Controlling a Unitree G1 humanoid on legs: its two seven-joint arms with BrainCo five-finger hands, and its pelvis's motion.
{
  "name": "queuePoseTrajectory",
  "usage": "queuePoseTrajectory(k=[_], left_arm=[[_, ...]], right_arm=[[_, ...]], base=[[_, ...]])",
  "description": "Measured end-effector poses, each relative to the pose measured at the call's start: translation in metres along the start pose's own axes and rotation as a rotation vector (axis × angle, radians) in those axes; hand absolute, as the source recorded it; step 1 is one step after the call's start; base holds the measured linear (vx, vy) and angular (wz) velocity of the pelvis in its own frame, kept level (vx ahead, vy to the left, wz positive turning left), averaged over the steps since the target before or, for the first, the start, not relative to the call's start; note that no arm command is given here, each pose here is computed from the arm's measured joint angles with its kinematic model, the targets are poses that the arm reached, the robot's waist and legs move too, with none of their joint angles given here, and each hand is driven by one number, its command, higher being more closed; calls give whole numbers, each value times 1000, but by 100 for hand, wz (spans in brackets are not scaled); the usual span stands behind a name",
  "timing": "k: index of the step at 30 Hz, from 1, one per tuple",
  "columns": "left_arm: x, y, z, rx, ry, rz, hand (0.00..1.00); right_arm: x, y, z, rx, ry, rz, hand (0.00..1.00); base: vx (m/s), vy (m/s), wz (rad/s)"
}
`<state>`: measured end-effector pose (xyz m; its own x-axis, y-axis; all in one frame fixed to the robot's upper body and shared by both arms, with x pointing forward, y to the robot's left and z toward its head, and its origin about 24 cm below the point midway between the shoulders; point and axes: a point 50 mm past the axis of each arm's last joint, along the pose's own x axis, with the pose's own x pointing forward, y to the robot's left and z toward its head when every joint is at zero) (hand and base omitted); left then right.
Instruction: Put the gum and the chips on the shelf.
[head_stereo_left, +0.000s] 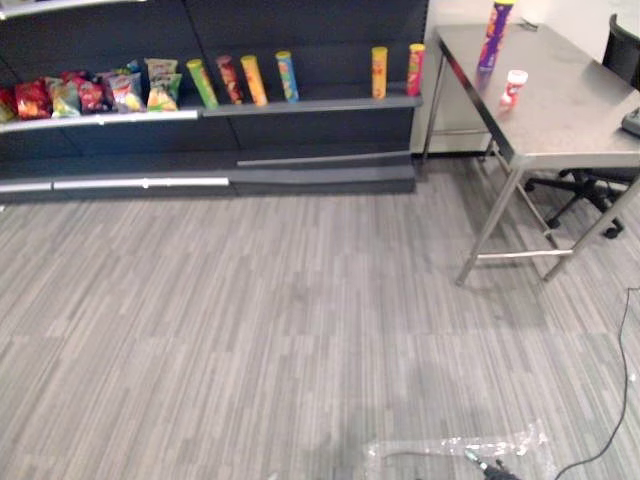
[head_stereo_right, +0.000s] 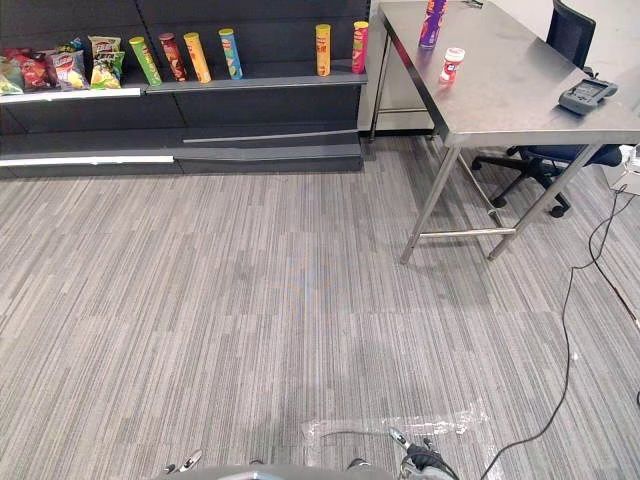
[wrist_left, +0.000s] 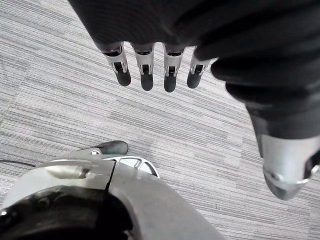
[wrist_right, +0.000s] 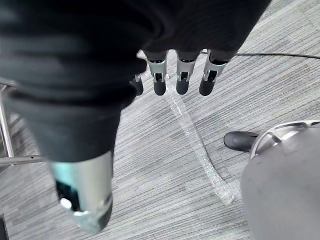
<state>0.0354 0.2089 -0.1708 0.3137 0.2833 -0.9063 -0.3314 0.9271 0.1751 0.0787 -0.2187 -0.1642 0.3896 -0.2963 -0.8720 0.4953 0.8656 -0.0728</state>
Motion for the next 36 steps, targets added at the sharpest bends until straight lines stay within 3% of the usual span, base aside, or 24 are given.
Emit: queuePoseTrajectory(k=[9,15,26,36], left_arm=[[1,-1,4,20,-20,0,0],[8,8,32,-26,-84,28,0],[7,0,34,-143,-97,12,0],[9,6,50,-140,-150,11,0]], right_arm=[[1,5,7,-30,-31,24,0],[2,34,14,11,-43,89,0],[6,13,23,-37,-51,35,0],[5,60,39,-40,-99,160,0]], base=[[2,5,2],[-51,-6,15],[23,10,-7],[319,251,-37]])
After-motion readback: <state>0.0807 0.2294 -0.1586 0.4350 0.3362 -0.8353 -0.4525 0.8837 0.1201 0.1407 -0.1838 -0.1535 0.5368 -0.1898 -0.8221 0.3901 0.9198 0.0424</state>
